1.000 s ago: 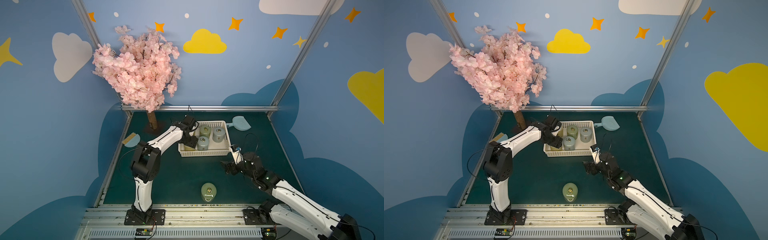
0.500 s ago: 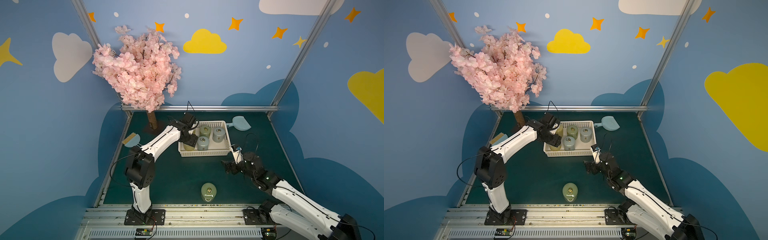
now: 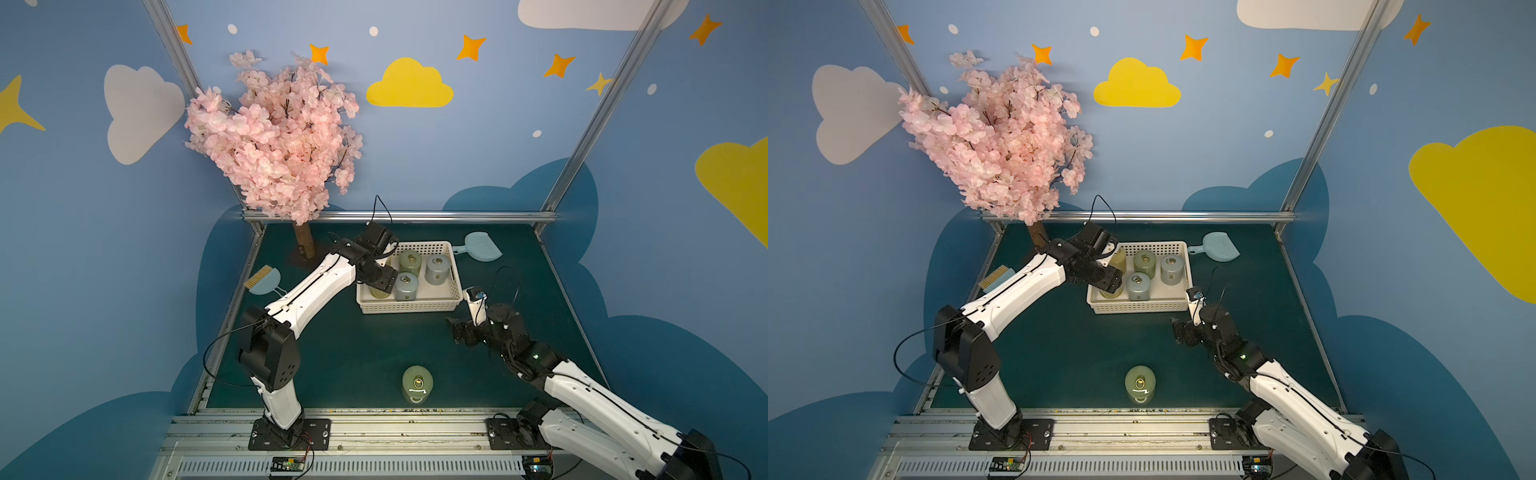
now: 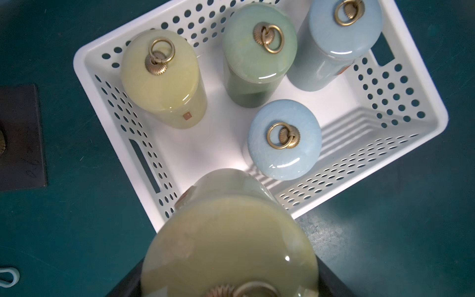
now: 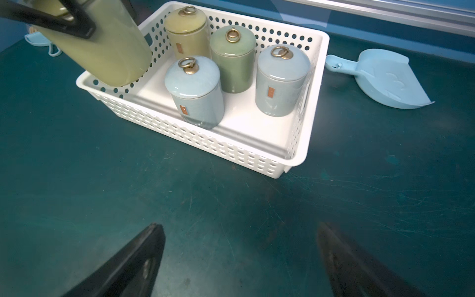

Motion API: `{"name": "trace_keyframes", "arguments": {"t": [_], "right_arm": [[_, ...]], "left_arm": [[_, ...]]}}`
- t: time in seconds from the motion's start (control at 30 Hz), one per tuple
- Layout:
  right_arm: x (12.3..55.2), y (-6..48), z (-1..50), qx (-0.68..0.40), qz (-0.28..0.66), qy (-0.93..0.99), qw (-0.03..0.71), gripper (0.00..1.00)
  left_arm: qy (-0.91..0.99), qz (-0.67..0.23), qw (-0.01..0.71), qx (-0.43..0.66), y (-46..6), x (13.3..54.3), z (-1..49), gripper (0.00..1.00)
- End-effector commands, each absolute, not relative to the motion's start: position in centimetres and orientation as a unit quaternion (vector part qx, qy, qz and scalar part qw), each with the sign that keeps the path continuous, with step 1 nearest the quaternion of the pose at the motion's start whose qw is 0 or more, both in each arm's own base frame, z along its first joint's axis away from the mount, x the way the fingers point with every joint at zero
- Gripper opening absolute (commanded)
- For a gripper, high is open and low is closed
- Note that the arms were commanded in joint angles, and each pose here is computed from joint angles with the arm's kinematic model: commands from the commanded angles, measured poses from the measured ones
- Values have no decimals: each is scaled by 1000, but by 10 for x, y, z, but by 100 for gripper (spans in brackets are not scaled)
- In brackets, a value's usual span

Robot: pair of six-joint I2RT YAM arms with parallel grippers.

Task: Take the tea canister out of the basket
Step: Pick up the tea canister from the basket.

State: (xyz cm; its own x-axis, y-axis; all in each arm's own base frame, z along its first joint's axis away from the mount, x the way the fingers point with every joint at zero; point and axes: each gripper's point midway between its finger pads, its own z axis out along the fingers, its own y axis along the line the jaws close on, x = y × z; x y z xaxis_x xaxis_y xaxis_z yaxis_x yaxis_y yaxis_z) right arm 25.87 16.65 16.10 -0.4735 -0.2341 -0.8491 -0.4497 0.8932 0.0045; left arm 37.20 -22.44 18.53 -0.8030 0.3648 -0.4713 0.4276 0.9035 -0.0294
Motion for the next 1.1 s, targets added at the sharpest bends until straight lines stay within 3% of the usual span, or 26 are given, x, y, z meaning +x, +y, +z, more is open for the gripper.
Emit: {"name": "trace_keyframes", "arguments": {"t": [0.0, 1.07], "right_arm": [[264, 156, 166, -173, 103, 853, 481, 98], [281, 62, 153, 61, 133, 894, 423, 98]], "left_arm": [[932, -82, 281, 214, -230, 370, 220, 49], [859, -161, 262, 409, -366, 248, 228, 48]]}}
